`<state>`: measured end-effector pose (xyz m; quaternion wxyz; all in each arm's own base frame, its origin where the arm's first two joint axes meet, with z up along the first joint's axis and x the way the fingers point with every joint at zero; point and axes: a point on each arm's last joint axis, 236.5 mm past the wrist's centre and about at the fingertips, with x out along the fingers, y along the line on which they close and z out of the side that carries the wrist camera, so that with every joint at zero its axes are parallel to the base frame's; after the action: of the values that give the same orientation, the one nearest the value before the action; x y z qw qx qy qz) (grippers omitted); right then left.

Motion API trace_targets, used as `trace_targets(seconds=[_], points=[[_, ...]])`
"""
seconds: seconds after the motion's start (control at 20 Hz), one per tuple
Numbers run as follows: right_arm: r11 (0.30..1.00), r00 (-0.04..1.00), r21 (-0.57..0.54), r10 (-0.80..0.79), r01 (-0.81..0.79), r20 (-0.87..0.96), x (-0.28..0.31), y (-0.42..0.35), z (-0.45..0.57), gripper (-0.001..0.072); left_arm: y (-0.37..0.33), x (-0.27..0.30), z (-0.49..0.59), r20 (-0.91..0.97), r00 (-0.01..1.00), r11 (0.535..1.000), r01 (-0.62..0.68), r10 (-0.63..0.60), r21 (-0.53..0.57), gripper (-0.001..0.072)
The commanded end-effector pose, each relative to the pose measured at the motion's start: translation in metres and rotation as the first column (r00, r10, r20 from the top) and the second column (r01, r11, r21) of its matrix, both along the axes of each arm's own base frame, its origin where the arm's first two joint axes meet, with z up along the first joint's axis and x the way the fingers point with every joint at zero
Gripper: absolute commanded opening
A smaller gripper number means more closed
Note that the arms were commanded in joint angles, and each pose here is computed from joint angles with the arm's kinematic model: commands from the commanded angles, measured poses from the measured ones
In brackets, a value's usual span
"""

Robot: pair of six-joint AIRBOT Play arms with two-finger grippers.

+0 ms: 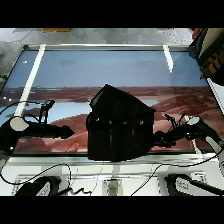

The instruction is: Fold the clothes and pants, and hang the long-sleeved shirts on hangers.

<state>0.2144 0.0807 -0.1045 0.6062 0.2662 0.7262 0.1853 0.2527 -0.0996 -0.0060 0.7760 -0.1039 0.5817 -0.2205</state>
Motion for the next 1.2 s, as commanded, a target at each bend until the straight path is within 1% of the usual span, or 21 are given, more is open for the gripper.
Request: trace_targets(seconds=[0.0,0.05,0.15,0.2,0.3,0.4,0.5,0.6,0.65,0.85,0.9,0.95,1.05,1.1,1.15], points=[[0.999,0.996,-0.041,-0.018,0.022,0.084,0.022,0.002,-0.013,0.0369,-0.001,-0.001,-0.001,-0.004,1.0,1.0,0.0,0.0,-0.004,0.0481],[0.999,0.996,-0.043,-0.024,0.027,0.089,0.024,0.002,-0.013,0.0275,-0.001,-0.001,-0.001,-0.004,1.0,1.0,0.0,0.0,-0.004,0.0481],[0.999,0.996,-0.034,-0.025,0.028,0.085,0.023,0.003,-0.012,0.0146,-0.001,-0.003,-0.004,-0.013,1.0,1.0,0.0,0.0,-0.004,0.0481],[0.999,0.996,-0.018,-0.032,0.034,0.081,0.023,0.006,-0.01,0.0037,-0.001,-0.007,-0.008,-0.027,1.0,1.0,0.0,0.0,-0.005,0.0481],[0.998,0.994,0.05,-0.05,0.045,0.099,0.029,0.019,0.0,0.0038,-0.002,-0.02,-0.023,-0.074,0.997,1.0,-0.001,0.0,-0.008,0.0481],[0.985,0.982,0.161,-0.083,0.056,0.168,0.045,0.037,0.018,0.0037,-0.008,-0.036,-0.038,-0.131,0.991,0.999,-0.01,0.005,-0.035,0.0481],[0.959,0.96,0.267,-0.163,0.099,0.228,0.067,0.051,0.038,0.0037,-0.021,-0.05,-0.047,-0.183,0.983,0.994,-0.032,0.014,-0.101,0.0481],[0.927,0.935,0.35,-0.236,0.135,0.265,0.086,0.06,0.056,0.0037,-0.034,-0.062,-0.051,-0.211,0.978,0.986,-0.031,-0.004,-0.165,0.0481],[0.918,0.927,0.369,-0.254,0.142,0.277,0.09,0.061,0.061,0.0037,-0.036,-0.067,-0.056,-0.221,0.975,0.984,-0.033,-0.006,-0.175,0.0481],[0.917,0.926,0.374,-0.256,0.141,0.279,0.091,0.062,0.062,0.0037,-0.032,-0.077,-0.079,-0.232,0.973,0.987,-0.058,0.021,-0.152,0.0484],[0.917,0.926,0.375,-0.255,0.139,0.278,0.09,0.062,0.062,0.0037,-0.033,-0.079,-0.082,-0.239,0.971,0.985,-0.066,0.027,-0.156,0.0499],[0.917,0.926,0.375,-0.255,0.139,0.278,0.09,0.062,0.062,0.0037,-0.036,-0.078,-0.083,-0.235,0.971,0.981,-0.083,0.04,-0.176,0.0545],[0.916,0.926,0.375,-0.256,0.141,0.276,0.09,0.062,0.062,0.0037,-0.048,-0.067,-0.078,-0.221,0.97,0.956,-0.157,0.102,-0.247,0.0554],[0.916,0.927,0.377,-0.255,0.14,0.275,0.09,0.062,0.062,0.0038,-0.049,-0.061,-0.077,-0.212,0.969,0.946,-0.185,0.13,-0.265,0.0554],[0.916,0.927,0.378,-0.254,0.139,0.275,0.09,0.062,0.063,0.0037,-0.048,-0.057,-0.078,-0.2,0.969,0.946,-0.192,0.142,-0.259,0.0554]])
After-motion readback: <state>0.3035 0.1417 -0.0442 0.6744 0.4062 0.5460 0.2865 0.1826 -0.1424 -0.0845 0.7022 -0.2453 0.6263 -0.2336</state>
